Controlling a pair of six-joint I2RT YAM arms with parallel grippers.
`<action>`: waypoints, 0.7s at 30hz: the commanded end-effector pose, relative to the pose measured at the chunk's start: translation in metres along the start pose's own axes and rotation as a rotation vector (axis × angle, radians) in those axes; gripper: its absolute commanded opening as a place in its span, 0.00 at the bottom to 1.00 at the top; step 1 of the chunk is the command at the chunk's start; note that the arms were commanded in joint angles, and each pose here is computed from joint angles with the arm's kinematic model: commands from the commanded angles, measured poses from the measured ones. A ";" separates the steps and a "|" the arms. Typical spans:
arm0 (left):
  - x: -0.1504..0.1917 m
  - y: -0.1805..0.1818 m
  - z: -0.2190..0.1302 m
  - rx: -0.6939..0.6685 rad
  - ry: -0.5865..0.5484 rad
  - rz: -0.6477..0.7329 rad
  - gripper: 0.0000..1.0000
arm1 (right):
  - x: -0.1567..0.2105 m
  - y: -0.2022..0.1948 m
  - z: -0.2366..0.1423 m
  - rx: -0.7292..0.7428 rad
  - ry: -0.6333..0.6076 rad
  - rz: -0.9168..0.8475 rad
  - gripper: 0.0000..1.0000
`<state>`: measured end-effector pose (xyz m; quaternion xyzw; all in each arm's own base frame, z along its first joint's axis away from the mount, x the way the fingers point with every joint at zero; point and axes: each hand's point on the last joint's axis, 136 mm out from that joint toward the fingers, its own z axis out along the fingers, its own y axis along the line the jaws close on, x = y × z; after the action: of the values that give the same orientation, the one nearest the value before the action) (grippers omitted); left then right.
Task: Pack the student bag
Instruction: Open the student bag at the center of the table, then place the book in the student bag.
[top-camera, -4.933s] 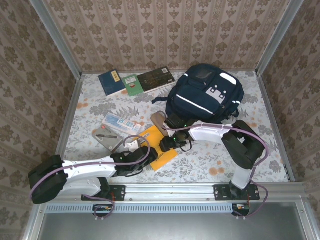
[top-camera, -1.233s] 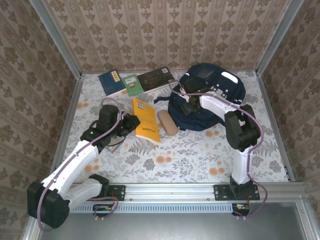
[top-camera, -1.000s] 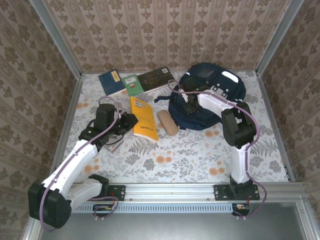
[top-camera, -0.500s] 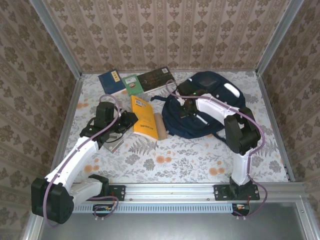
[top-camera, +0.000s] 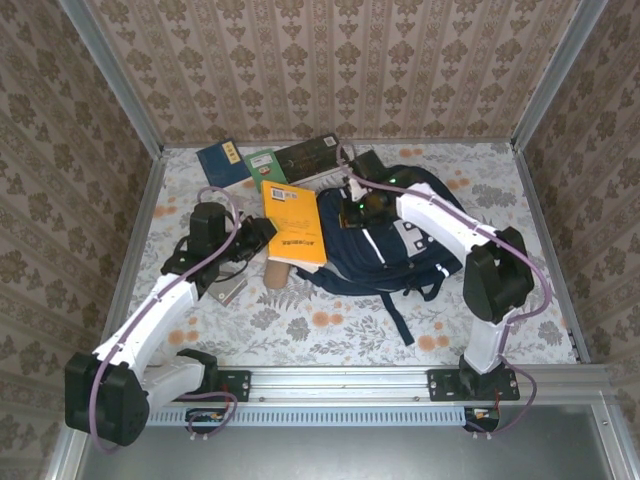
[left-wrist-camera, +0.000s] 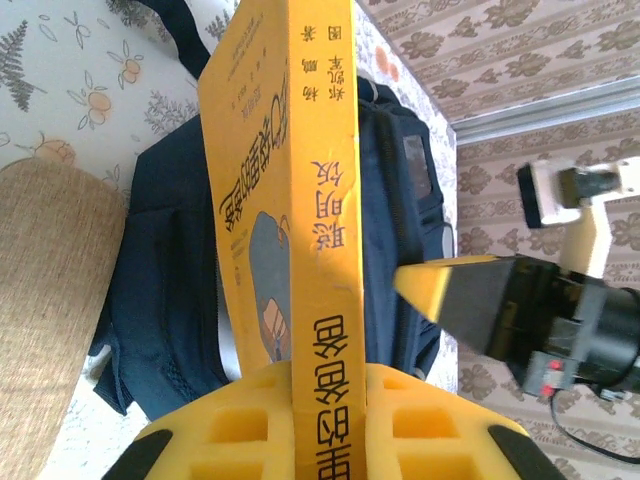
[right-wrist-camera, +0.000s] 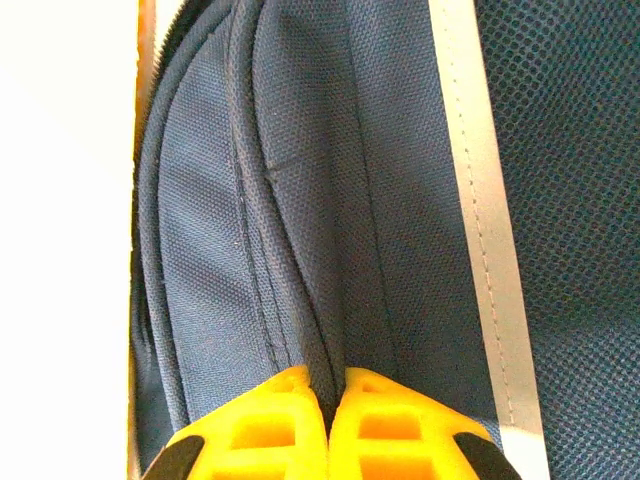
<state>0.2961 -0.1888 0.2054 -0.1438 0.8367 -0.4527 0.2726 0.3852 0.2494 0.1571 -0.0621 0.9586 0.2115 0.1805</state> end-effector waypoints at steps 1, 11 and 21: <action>-0.010 -0.022 0.006 0.093 -0.044 0.022 0.00 | -0.028 0.025 -0.050 -0.179 -0.106 0.053 0.00; -0.026 -0.024 0.012 0.097 -0.150 0.000 0.00 | -0.057 0.011 -0.085 -0.313 -0.188 0.192 0.00; -0.024 -0.056 0.032 0.190 -0.113 0.039 0.00 | -0.069 0.009 -0.084 -0.377 -0.200 0.245 0.00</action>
<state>0.3207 -0.2139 0.1926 -0.1634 0.8201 -0.4639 0.2925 0.4178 0.2120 0.2186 0.0581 0.9117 0.3527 0.2027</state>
